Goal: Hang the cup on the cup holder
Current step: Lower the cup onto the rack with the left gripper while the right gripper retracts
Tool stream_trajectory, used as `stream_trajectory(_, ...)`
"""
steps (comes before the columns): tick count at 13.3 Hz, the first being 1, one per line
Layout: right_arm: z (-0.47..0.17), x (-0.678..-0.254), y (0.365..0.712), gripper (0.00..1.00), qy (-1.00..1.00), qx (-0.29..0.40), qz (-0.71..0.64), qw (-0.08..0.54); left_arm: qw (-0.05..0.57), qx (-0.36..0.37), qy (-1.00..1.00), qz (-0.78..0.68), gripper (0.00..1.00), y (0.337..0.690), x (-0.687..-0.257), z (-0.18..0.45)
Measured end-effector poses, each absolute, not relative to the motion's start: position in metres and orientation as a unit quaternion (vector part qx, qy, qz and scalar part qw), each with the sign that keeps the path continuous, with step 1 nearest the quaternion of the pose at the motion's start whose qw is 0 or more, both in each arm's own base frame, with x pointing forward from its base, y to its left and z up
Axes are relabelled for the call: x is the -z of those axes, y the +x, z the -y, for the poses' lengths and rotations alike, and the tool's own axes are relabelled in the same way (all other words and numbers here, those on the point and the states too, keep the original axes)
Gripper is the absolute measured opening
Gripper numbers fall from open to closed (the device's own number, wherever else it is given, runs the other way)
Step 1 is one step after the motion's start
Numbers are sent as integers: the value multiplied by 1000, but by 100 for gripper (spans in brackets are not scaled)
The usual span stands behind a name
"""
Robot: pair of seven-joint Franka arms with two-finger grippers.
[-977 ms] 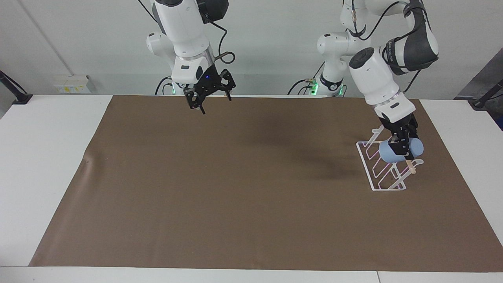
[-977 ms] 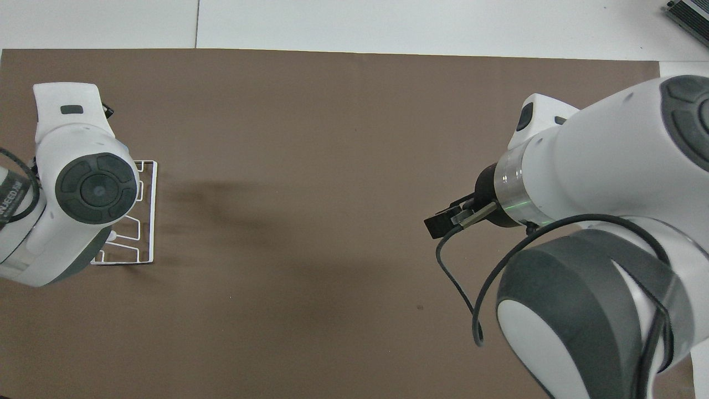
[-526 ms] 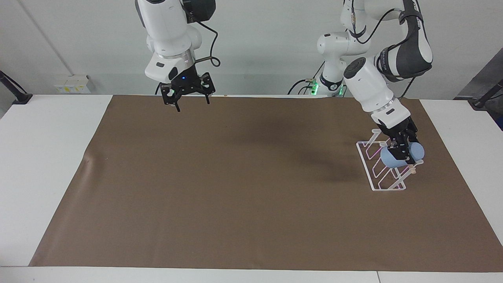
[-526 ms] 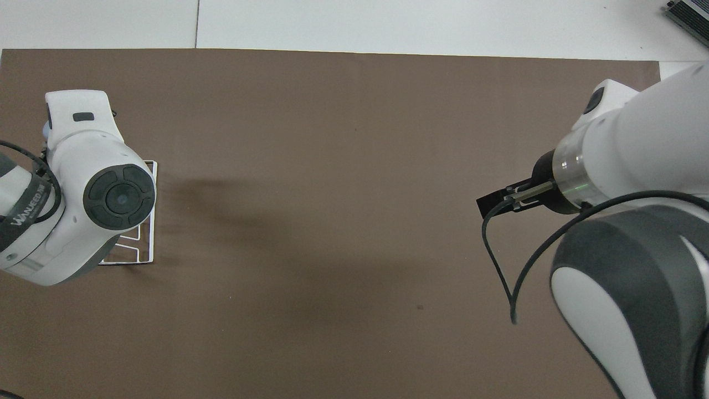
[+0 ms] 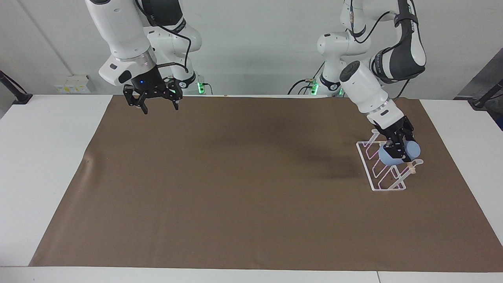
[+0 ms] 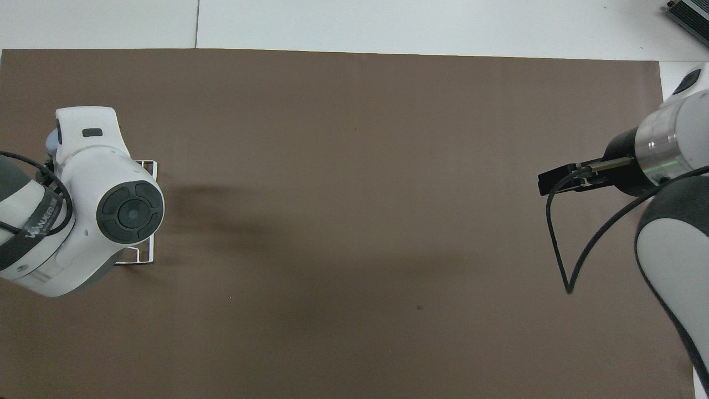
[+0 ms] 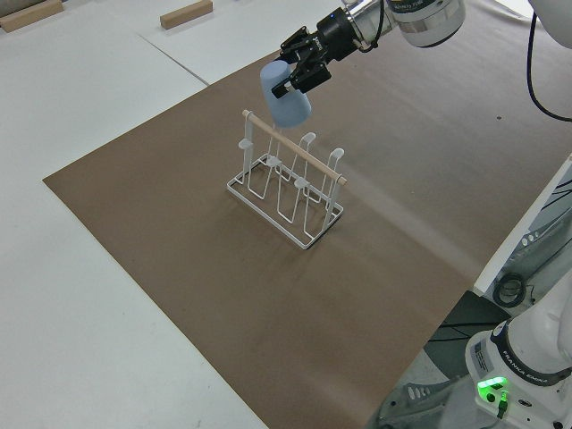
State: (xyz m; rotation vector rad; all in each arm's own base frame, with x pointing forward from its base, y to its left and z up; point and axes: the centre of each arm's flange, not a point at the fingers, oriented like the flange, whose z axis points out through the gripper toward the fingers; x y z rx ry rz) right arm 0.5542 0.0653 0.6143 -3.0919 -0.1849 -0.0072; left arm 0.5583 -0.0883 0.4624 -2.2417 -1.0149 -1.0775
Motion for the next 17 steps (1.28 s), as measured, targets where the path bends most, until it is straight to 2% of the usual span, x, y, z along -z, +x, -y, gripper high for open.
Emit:
stream_trajectory(11,12,-611,565,100,-1000,19,10,21,213,397,-808,379,70,547,-451,91)
stream_trajectory(17,40,-589,562,100,-1000,12,-4,21,198,397,-810,384,70,544,-444,93)
